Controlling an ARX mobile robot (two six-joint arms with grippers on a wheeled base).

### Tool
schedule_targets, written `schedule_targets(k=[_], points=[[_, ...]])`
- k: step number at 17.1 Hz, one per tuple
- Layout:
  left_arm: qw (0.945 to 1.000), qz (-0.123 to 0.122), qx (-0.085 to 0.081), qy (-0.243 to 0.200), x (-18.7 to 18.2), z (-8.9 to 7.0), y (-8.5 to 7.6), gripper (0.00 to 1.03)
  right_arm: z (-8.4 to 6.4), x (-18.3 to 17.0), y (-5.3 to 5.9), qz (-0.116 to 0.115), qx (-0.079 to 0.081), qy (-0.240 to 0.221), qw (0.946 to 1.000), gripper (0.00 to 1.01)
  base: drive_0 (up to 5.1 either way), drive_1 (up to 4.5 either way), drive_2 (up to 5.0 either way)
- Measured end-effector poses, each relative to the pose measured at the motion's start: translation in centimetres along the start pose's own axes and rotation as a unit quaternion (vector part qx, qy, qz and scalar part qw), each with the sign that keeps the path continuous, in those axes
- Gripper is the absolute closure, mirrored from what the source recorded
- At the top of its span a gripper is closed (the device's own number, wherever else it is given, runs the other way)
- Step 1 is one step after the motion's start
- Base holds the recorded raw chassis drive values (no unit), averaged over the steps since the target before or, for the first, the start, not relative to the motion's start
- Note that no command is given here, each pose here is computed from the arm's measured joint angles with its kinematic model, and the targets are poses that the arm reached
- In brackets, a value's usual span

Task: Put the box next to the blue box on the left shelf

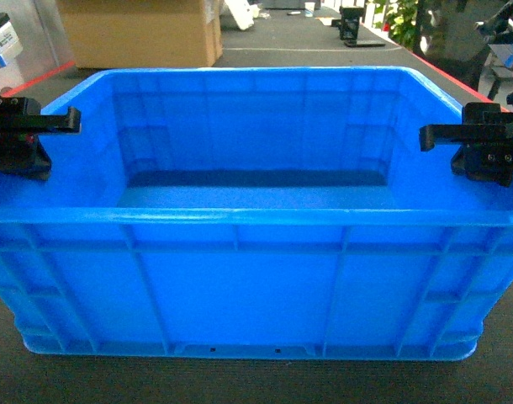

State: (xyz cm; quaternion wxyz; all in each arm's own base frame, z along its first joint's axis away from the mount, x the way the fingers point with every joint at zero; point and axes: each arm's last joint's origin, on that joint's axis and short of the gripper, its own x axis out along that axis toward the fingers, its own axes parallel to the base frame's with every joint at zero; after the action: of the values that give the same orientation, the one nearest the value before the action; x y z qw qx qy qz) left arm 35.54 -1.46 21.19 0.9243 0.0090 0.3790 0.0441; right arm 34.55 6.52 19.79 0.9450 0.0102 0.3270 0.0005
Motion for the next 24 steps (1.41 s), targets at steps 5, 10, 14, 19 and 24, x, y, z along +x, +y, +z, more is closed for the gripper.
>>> schedule_targets(k=[5, 10, 14, 19, 24], points=[[0.9958, 0.030, 0.005, -0.087, -4.9, -1.3, -0.8, 0.82, -1.1, -3.9, 0.0, 0.002, 0.014, -0.046, 0.9988, 0.78, 0.0, 0.00, 0.0], [0.9882, 0.045, -0.025, -0.144, -10.8, -5.6, -1.4, 0.82, -3.2, -9.2, -0.9, -0.007, 0.006, -0.110, 0.9939, 0.78, 0.0, 0.00, 0.0], [0.9879, 0.047, -0.029, -0.145, -13.5, -9.0, -1.2, 0.82, -6.3, -12.0, -1.7, -0.006, 0.004, -0.105, 0.9944, 0.78, 0.0, 0.00, 0.0], [0.9809, 0.050, -0.034, -0.185, -17.5, -11.3, -2.1, 0.83, -7.9, -15.4, -2.0, -0.013, 0.001, -0.154, 0.9879, 0.79, 0.0, 0.00, 0.0], [0.9803, 0.049, -0.038, -0.187, -17.5, -11.3, -2.1, 0.83, -8.0, -15.4, -2.0, -0.013, -0.001, -0.157, 0.9875, 0.79, 0.0, 0.00, 0.0]])
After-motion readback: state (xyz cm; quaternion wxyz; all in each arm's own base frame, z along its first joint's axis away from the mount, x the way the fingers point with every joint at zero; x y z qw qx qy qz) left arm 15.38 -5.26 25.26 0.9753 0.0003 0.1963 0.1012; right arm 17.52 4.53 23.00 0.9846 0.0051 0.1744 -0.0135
